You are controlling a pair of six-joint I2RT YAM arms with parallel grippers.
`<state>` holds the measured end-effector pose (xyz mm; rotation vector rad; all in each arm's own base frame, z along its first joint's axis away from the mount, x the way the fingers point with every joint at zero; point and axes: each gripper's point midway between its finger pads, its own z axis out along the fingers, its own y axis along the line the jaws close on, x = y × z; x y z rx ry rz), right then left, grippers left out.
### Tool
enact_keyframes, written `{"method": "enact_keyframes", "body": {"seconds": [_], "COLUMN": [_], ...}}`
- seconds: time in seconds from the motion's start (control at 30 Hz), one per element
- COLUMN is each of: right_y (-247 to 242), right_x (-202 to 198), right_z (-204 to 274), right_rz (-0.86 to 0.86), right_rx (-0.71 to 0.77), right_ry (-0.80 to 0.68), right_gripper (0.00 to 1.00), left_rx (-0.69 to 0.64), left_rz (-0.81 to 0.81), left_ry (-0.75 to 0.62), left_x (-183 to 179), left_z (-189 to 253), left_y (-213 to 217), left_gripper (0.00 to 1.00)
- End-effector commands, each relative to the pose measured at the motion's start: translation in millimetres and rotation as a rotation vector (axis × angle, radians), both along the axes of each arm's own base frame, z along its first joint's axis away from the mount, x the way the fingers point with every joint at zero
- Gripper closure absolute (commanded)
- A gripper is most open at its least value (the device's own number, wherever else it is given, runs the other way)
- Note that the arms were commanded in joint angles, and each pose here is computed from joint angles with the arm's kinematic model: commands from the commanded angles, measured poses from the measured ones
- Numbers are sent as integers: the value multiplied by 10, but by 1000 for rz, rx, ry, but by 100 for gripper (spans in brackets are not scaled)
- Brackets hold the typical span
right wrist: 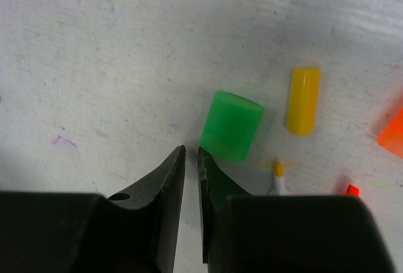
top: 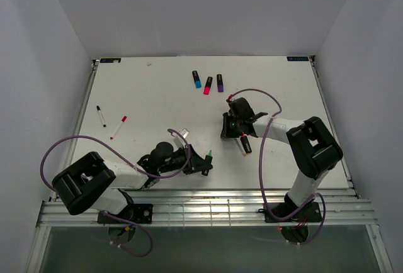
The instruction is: Open the pen caps
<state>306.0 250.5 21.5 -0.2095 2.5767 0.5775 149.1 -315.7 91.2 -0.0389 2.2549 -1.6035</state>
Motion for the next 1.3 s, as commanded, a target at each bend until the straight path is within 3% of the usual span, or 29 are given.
{"method": "enact_keyframes", "body": {"seconds": [0.0, 0.27, 0.37, 0.43, 0.73, 0.93, 1.27], "right_y": [-106, -140, -68, 9, 133, 320, 364], "right_x": [112, 275, 260, 172, -351, -774, -1118], "right_z": [-104, -61, 55, 231, 1150, 1274, 1241], "right_rz": [-19, -4, 37, 79, 177, 249, 258], "right_rx": [-103, -166, -122, -53, 241, 475, 659], "right_ry": [-13, -41, -67, -92, -209, -113, -38], "right_gripper": [80, 80, 80, 78, 46, 41, 41], "left_rx": [-19, -16, -19, -18, -43, -101, -223], "left_rz": [-17, -25, -29, -31, -60, -72, -77], "left_ry": [-14, -4, -6, -9, -49, -75, -127], "left_x": [-46, -68, -51, -42, 47, 78, 124], "left_z": [45, 7, 14, 12, 82, 195, 449], "left_y": [-6, -7, -27, -40, -189, -263, -352], "left_gripper": [100, 100, 100, 100, 100, 100, 100]}}
